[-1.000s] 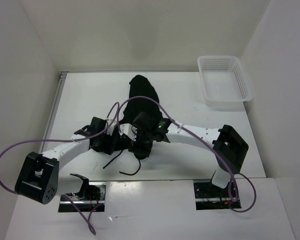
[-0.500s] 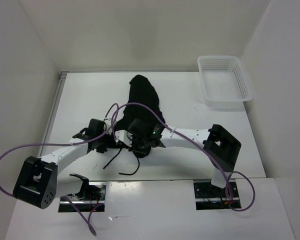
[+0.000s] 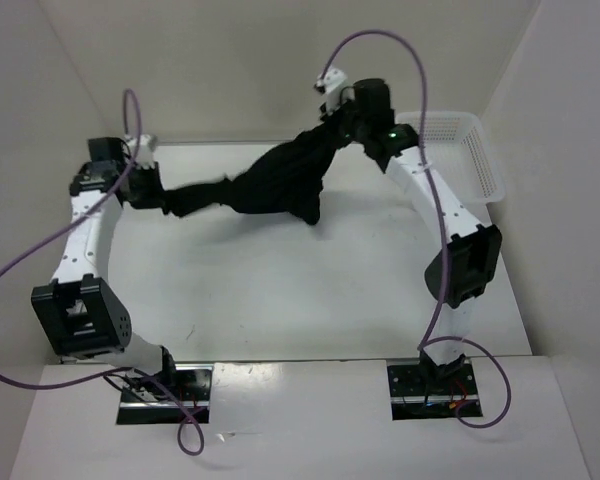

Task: Fold and stack the shorts
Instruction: Move the shorts to the center of the board

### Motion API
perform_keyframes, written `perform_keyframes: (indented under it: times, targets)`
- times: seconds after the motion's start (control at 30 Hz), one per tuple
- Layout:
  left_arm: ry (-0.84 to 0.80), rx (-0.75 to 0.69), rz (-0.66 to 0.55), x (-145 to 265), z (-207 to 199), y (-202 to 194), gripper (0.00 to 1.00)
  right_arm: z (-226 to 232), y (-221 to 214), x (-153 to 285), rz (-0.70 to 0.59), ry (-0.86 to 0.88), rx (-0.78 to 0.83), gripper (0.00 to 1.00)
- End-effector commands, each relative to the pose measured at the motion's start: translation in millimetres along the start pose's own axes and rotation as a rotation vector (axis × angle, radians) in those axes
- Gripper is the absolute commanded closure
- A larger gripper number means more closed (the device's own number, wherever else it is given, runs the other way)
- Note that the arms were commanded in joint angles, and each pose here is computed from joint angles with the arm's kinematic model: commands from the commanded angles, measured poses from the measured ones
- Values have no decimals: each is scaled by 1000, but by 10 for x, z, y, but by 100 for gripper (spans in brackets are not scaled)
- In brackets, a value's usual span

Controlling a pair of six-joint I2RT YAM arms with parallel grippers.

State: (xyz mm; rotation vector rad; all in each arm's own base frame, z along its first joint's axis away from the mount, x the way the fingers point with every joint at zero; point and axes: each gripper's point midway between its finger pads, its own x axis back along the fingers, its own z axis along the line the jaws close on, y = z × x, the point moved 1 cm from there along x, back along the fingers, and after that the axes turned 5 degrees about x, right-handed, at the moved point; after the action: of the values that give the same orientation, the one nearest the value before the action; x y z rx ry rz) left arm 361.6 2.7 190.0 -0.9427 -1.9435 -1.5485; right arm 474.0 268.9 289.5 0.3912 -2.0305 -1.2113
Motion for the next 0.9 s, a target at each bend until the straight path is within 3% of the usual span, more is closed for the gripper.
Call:
perform_keyframes:
  times: [0.0, 0.03, 0.07, 0.27, 0.37, 0.53, 0.77, 0.87]
  targets:
    - [-81, 167, 111, 146, 216, 62, 100, -324, 480, 423, -103, -95, 6, 100]
    - [-119, 206, 70, 272, 296, 267, 100, -305, 598, 614, -141, -97, 15, 100]
    - [-141, 242, 95, 270, 326, 248, 100, -198, 383, 592, -96, -68, 16, 100]
    - [-175, 392, 408, -47, 245, -653, 100, 320, -662, 837, 85, 14, 33, 100]
    - [-197, 388, 493, -21, 39, -977, 100, 707, -1142, 982, 164, 131, 8, 100]
    - [-100, 341, 692, -9, -36, -1682, 100, 1274, -1905, 1226, 283, 295, -23, 100]
    - [-24, 285, 859, -111, -2, -2084, 100, 1505, -2229, 1377, 319, 341, -40, 100]
    - [-57, 293, 835, -198, -37, -1853, 100, 1239, -2012, 1250, 272, 221, -29, 100]
